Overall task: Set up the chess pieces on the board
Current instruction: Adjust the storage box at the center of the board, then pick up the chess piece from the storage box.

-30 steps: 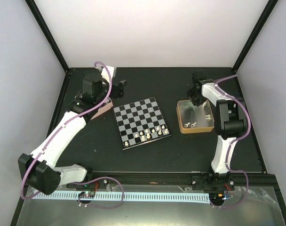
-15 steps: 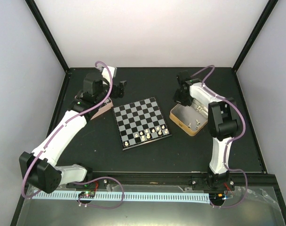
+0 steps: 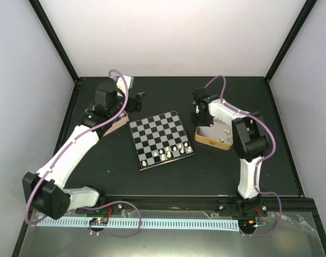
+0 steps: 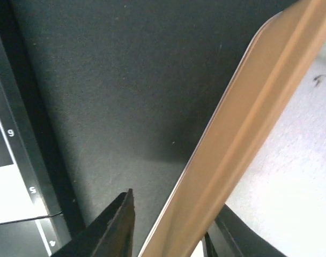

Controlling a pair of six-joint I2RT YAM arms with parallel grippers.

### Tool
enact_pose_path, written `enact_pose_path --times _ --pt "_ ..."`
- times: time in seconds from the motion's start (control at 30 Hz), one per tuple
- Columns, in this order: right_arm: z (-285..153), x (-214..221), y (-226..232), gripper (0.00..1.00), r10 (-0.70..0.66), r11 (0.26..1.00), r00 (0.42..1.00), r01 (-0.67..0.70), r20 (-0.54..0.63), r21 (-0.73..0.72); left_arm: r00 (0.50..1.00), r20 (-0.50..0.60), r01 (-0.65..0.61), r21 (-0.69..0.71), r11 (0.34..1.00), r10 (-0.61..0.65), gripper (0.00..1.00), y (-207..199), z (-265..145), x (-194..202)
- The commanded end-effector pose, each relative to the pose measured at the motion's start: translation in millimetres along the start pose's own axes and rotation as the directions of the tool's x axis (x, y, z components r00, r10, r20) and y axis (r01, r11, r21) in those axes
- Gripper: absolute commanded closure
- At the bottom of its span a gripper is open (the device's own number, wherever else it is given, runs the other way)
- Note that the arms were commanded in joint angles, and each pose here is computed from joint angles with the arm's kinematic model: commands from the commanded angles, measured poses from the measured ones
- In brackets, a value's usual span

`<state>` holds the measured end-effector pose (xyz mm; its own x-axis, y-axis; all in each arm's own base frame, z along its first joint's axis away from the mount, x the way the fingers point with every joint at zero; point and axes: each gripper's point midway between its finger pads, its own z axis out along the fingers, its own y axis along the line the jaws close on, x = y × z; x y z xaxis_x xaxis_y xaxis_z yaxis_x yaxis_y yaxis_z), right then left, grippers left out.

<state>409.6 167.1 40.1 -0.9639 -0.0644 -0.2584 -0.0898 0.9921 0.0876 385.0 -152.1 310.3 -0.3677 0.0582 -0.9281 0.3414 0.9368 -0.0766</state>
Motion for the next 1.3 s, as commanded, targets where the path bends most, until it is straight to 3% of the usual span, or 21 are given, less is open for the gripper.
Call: enact_pose_path --times 0.0,0.2,0.4,0.57,0.77,1.27 --pt "-22.4 -6.4 7.9 0.61 -0.031 0.999 0.999 0.033 0.037 -0.028 1.000 -0.004 0.007 0.017 1.000 -0.007 0.12 -1.1 1.7 0.1" --pt "-59.7 -35.6 1.6 0.54 0.099 0.994 0.982 -0.091 0.159 -0.057 1.000 -0.008 0.011 0.020 1.000 -0.011 0.12 -1.6 1.9 1.2" --pt "-84.4 -44.1 -42.3 0.53 0.315 0.949 0.909 -0.291 0.274 -0.124 1.000 -0.006 0.013 0.012 1.000 -0.013 0.12 0.0 1.3 1.3" --pt "-54.1 -15.8 -95.6 0.62 0.471 0.881 0.867 -0.470 0.161 -0.049 1.000 -0.003 0.016 0.011 1.000 -0.016 0.12 1.3 1.1 0.6" --pt "-39.5 -17.5 -108.7 0.72 0.436 0.898 0.880 -0.439 0.188 -0.024 1.000 -0.004 0.012 0.016 1.000 -0.012 0.11 0.6 1.2 0.2" --pt "-11.6 -37.6 -131.4 0.79 0.398 0.902 0.893 -0.423 0.210 0.089 1.000 0.004 0.005 0.020 1.000 -0.005 0.12 1.6 1.5 -3.9"
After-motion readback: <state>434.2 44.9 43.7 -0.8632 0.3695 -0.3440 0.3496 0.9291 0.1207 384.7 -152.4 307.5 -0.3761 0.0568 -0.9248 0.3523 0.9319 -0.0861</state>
